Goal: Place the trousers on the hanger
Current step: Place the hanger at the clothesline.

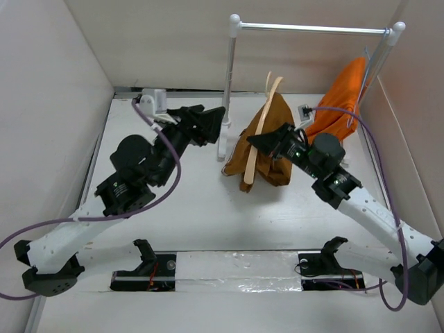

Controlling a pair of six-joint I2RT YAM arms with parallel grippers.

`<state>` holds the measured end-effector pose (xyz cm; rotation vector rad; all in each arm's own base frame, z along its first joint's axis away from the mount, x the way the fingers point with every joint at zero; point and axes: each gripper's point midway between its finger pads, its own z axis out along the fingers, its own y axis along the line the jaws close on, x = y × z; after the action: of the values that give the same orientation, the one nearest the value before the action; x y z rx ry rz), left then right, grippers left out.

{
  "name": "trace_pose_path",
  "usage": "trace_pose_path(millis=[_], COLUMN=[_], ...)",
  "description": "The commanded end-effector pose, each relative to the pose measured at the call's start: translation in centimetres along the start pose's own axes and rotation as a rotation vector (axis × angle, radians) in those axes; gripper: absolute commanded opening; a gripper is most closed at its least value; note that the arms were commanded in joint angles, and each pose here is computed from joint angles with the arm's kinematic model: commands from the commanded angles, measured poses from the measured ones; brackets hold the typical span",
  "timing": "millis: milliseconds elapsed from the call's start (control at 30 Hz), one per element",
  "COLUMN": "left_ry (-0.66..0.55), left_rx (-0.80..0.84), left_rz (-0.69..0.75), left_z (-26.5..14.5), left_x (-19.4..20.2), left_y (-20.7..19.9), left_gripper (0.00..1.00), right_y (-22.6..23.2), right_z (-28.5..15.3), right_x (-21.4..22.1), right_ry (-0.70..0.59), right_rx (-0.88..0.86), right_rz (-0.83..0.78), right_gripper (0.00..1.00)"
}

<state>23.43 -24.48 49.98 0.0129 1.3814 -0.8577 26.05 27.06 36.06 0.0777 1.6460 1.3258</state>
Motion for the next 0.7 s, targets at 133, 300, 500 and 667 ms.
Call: trace_pose_path(millis=[133, 300, 500, 667], left_ry=[0.097, 0.151, 0.155, 0.134], left_rx=[-0.182, -0.163, -0.237, -0.232], left_rz=[0.034, 0.019, 0.074, 0.1], left_z=[-2.6, -4.5, -5.8, -6.4], left_x=[9.1, 14.1, 15.3, 16.6], left_y=[7.4, 9.5, 12.1, 13.2], left_gripper=[0.6, 0.6, 0.6, 0.6], right_y=[9.1, 8.4, 5.3, 4.1], right_z=[1.1, 3.5, 6.0, 7.3], right_x=[-12.5, -15.7, -18.2, -20.0], right_ry=[-0.204, -0.194, -0.169, -0.147], right_rx=[-0.273, -0.256, -0.222, -0.229], right_rz=[-0.241, -0.277, -0.281, -0.29], right_gripper=[0.0, 0.0, 0.0, 0.0])
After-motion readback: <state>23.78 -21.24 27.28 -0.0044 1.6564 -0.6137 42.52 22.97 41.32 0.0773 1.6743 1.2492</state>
